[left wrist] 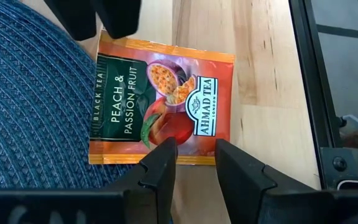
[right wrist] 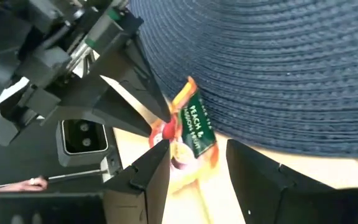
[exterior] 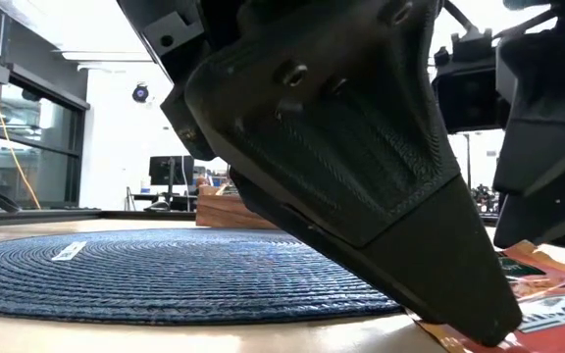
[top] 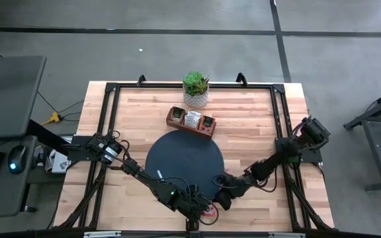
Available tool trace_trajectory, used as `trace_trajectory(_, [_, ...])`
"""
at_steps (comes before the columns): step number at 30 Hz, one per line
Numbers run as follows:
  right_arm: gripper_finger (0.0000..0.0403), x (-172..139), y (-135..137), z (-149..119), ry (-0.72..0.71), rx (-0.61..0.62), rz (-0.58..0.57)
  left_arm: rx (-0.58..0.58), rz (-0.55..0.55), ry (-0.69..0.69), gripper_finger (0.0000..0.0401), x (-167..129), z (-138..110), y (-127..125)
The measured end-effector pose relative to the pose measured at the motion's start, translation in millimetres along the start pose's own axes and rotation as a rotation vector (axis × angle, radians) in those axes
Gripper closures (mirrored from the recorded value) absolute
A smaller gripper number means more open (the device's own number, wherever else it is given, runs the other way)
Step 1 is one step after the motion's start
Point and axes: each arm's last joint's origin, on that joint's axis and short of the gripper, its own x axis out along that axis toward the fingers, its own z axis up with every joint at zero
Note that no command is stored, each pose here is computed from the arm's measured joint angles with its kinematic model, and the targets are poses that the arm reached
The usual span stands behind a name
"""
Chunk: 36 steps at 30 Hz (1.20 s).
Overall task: Pick & Place Tea
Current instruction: Put the orange tea bag into the right section of the wooden organizer
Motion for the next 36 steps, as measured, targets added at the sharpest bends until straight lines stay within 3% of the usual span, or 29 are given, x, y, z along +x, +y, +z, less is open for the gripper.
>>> trace_trajectory(9, [0.0249,-0.1,-2.0,-7.3,-0.001,-0.002,-0.091,0.0,0.0,0.0,0.0287,0.1,-0.2,0.1])
trace_trajectory(36, [0.0249,-0.9,2.9,-15.1,-0.051,0.049,-0.074,-0.001,0.0,0.0,0.0287,0.1,-0.1,0.1])
